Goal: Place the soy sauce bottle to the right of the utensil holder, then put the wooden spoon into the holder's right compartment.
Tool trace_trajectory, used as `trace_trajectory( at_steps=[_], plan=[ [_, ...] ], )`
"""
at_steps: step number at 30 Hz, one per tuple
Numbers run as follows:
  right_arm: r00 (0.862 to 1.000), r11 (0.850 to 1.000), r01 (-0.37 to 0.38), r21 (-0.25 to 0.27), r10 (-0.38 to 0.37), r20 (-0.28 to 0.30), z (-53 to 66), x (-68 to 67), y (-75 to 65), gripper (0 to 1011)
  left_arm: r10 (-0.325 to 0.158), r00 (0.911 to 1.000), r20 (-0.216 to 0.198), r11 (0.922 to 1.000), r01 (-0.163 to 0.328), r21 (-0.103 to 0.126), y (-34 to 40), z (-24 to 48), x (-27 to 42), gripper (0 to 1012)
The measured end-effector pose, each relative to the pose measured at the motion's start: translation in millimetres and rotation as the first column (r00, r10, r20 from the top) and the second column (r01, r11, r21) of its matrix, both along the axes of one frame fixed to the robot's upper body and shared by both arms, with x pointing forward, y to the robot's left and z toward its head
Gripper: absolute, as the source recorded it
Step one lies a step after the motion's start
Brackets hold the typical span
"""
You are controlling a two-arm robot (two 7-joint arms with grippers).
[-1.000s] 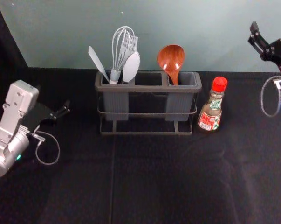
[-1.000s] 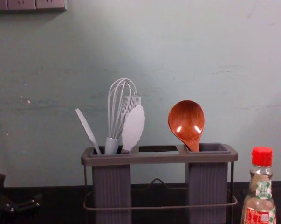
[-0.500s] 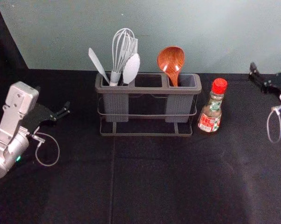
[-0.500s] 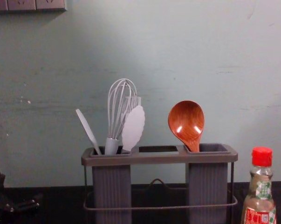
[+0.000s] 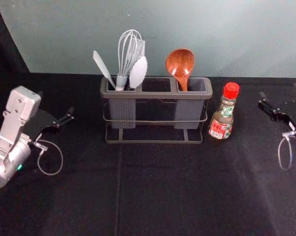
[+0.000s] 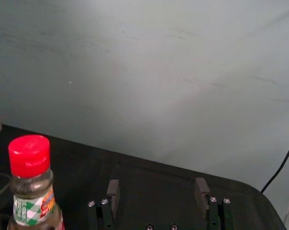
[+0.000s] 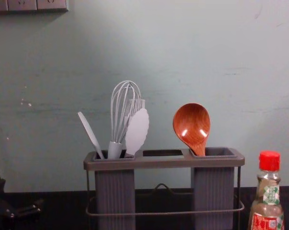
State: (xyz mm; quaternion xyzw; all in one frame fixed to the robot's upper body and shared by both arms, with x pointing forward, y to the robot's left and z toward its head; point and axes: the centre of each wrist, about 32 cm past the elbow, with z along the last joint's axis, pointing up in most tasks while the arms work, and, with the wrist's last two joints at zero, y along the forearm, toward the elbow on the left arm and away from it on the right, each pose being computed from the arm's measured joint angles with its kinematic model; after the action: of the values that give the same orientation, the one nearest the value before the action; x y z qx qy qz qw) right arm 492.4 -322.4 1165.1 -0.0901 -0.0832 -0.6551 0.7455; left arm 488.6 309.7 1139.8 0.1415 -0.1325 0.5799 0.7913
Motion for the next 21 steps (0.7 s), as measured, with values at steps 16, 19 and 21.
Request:
trace_trajectory(
  at_steps=[16,19,21],
  plan=[
    [0.999,0.999,-0.042,0.008,0.042,-0.011,-7.4,2.6,-0.5,1002,0.000,1.0000,0.000,1.0000,0.000,0.000,0.0,0.0,0.0,1011],
    [0.999,0.999,-0.051,0.009,0.051,-0.013,-7.7,3.7,-1.3,1003,0.000,1.0000,0.000,1.0000,0.000,0.000,0.0,0.0,0.0,1011],
    [0.998,0.998,-0.054,0.011,0.055,-0.013,-8.3,4.1,-1.2,1002,0.000,1.0000,0.000,1.0000,0.000,0.000,0.0,0.0,0.0,1011]
  ],
)
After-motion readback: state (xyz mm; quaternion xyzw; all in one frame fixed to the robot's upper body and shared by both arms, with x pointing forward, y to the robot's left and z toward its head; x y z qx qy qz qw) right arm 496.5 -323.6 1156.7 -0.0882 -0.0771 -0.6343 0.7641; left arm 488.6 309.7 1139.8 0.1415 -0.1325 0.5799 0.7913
